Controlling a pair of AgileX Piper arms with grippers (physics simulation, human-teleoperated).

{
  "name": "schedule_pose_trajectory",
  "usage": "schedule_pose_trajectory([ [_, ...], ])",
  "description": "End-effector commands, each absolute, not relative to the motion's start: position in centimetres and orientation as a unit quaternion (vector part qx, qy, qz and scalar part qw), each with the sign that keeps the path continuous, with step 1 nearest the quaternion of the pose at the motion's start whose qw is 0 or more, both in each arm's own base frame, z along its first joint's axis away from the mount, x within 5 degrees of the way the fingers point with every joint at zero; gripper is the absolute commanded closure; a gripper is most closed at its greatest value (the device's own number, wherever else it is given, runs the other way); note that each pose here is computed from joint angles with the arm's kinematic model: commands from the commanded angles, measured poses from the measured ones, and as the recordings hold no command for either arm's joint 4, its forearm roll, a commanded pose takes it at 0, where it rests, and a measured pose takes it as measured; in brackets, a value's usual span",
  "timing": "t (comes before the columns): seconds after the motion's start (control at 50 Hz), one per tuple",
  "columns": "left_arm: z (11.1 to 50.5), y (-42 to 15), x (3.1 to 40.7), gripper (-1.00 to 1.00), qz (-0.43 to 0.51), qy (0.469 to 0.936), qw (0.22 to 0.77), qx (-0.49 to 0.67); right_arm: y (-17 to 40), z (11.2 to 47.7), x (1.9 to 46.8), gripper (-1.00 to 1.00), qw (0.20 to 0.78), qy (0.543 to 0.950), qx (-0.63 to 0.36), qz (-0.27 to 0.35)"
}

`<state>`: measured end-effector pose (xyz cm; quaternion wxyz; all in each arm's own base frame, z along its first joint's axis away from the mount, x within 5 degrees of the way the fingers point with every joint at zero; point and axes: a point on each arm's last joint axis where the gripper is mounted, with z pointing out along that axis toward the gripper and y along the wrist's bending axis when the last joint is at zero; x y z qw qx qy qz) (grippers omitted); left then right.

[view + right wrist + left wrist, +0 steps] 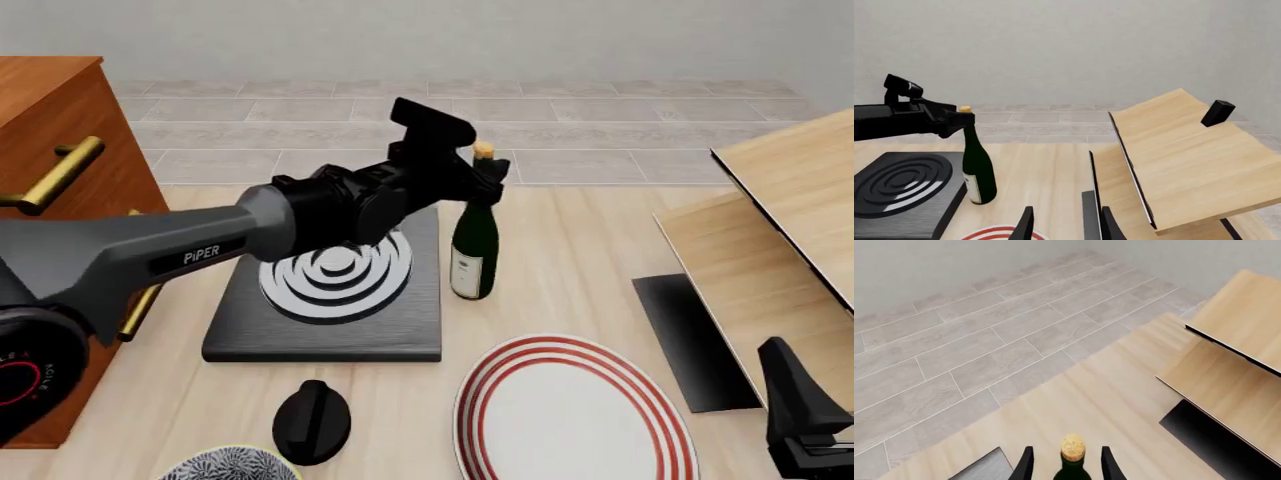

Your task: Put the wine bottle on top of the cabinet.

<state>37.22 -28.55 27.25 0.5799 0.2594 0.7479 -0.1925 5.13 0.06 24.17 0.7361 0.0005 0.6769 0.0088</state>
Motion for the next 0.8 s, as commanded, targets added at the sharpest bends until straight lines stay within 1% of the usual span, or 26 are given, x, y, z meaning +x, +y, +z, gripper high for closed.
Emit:
schedule_pose_trajectory([
  [0.02,26.7,-28.9,38.1,-1.00,-0.192,0.754,0.574,0.255,0.1,24.2,5.2,-1.00,0.735,0.678,0.000,0.009],
  [0.3,25.1,-30.0,37.8,-1.00,-0.195,0.760,0.560,0.265,0.1,24.1,5.2,-1.00,0.735,0.678,0.000,0.009],
  [0.38,25.5,-30.5,37.1,-1.00,-0.201,0.758,0.559,0.269,0.1,24.1,5.2,-1.00,0.735,0.678,0.001,0.009],
  [0.54,26.2,-30.3,37.2,-1.00,-0.198,0.753,0.566,0.272,0.1,24.1,5.2,-1.00,0.735,0.678,0.001,0.009],
  [0.56,26.4,-30.1,37.2,1.00,-0.197,0.753,0.567,0.272,0.1,24.1,5.2,-1.00,0.735,0.678,0.001,0.009],
  [0.7,27.7,-29.2,37.5,1.00,-0.195,0.750,0.576,0.261,0.1,24.1,5.2,-1.00,0.735,0.678,0.001,0.009],
  [0.8,28.1,-29.7,37.1,1.00,-0.198,0.746,0.577,0.267,0.1,24.1,5.2,-1.00,0.735,0.678,0.001,0.009],
])
